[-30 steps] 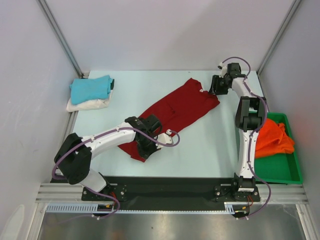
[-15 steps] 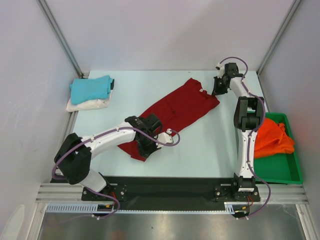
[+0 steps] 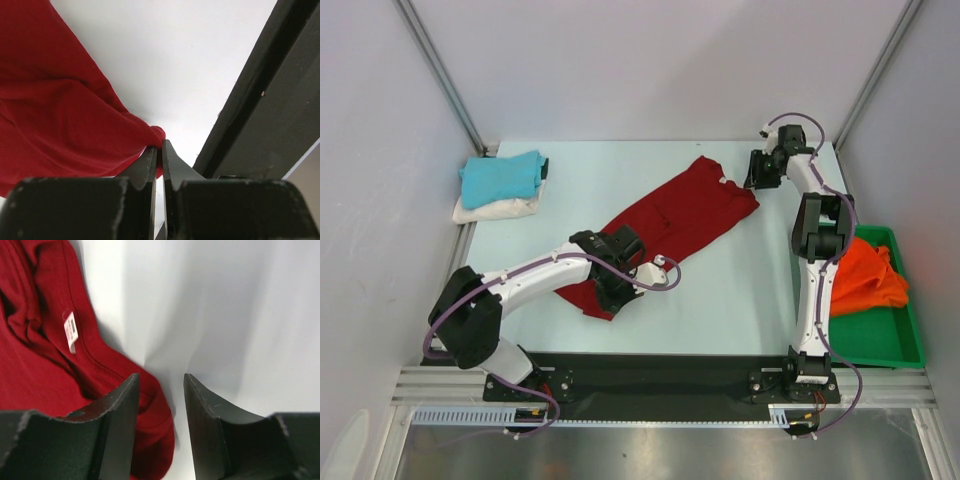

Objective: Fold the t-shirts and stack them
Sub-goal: Fold the tshirt

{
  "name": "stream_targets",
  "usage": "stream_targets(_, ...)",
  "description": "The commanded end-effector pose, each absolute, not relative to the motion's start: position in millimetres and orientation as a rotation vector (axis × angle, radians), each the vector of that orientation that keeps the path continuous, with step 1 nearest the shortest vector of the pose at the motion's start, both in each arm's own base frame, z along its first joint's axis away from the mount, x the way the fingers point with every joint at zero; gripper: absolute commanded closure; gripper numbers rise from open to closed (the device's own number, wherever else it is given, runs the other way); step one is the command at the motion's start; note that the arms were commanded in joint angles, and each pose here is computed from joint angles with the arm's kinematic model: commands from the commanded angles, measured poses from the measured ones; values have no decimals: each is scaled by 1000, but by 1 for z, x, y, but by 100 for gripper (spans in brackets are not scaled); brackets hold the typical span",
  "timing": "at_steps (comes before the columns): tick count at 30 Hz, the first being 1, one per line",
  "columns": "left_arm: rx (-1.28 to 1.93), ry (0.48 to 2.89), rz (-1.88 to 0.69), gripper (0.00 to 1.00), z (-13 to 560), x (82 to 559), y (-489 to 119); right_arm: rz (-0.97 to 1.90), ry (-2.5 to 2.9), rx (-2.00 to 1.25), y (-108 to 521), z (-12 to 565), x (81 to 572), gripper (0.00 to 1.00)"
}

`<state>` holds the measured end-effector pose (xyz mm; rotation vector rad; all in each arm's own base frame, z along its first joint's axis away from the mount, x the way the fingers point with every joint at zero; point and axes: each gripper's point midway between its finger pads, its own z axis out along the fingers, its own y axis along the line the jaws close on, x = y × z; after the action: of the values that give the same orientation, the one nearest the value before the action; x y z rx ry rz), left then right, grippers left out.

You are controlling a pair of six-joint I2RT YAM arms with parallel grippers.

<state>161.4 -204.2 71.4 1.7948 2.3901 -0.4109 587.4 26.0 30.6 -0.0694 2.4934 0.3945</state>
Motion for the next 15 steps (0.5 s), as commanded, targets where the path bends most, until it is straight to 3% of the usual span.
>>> stream_targets(1, 1775, 2343, -465, 91, 81, 166, -220, 415, 2504, -85, 24, 46, 572, 54)
stream_targets(8, 1770, 2344, -459, 91, 81, 167, -221, 450, 2534, -90, 28, 45, 558, 64)
stream_targets(12, 1767, 2344, -457, 91, 81, 169, -222, 452, 2545, -109, 29, 36, 558, 92)
stream_targets(15, 1771, 2347, -452, 91, 80, 168, -220, 426, 2534, -108, 25, 34, 565, 100)
